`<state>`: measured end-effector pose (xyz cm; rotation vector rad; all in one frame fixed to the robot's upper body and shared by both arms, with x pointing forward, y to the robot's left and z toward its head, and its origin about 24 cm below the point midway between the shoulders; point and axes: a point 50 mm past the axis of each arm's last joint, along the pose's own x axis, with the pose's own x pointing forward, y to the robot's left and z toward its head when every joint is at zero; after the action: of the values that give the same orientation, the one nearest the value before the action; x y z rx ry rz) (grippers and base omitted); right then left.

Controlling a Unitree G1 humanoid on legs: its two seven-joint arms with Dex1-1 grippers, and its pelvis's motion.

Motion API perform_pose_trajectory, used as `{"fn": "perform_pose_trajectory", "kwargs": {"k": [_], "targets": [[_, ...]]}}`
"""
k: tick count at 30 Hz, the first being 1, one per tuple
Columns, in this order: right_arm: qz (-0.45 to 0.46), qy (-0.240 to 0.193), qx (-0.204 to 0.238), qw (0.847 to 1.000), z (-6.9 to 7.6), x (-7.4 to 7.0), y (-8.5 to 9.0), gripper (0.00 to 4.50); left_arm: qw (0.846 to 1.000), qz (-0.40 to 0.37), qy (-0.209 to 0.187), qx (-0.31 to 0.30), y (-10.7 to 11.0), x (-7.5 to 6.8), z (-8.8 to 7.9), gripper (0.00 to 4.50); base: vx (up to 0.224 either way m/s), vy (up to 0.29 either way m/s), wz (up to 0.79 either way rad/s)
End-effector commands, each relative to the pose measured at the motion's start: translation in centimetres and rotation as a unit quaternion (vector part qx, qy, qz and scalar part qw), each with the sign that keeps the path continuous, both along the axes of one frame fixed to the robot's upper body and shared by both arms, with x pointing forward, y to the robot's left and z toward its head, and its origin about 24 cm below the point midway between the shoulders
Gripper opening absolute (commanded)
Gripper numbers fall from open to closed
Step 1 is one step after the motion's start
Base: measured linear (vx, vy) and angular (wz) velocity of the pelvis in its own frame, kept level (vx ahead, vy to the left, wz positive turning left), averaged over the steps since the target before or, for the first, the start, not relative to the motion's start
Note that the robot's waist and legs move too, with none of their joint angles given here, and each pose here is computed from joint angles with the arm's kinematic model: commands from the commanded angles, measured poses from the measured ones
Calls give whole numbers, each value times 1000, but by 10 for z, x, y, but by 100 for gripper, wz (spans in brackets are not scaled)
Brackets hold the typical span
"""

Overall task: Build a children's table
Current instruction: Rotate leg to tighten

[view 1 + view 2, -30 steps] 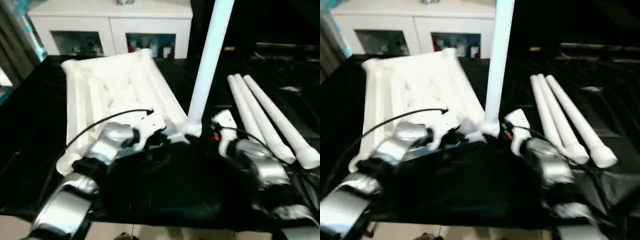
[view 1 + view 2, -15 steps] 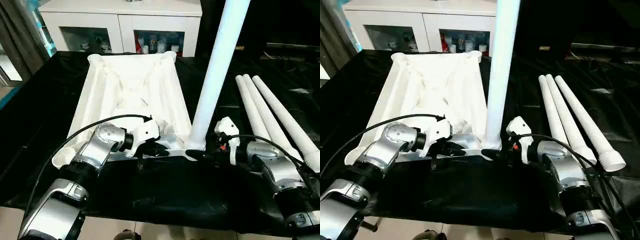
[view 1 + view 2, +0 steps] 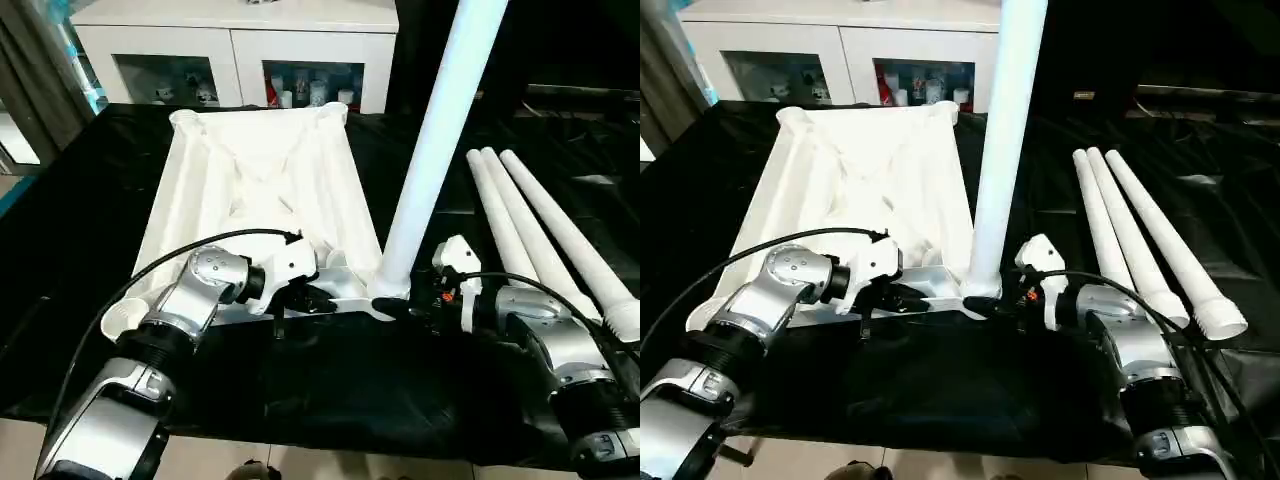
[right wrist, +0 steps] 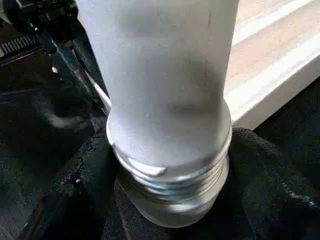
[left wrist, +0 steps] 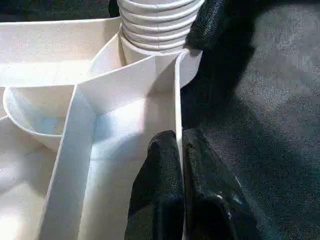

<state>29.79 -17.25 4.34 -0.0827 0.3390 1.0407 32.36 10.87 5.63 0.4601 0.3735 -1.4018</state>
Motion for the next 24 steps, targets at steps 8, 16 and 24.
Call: {"fn": "perform_pose_trajectory", "kwargs": {"k": [8,16,24], "targets": [[-207,7,24,978,-29,17,19,299,991,123,-49,-17,-26,18,-1,0,0,0,0],[-318,29,66,945,-38,30,64,297,982,170,-69,-34,-76,20,-2,0,0,0,0],[-297,-8,91,950,-27,31,60,386,987,140,-70,-39,-77,16,-2,0,0,0,0]]}}
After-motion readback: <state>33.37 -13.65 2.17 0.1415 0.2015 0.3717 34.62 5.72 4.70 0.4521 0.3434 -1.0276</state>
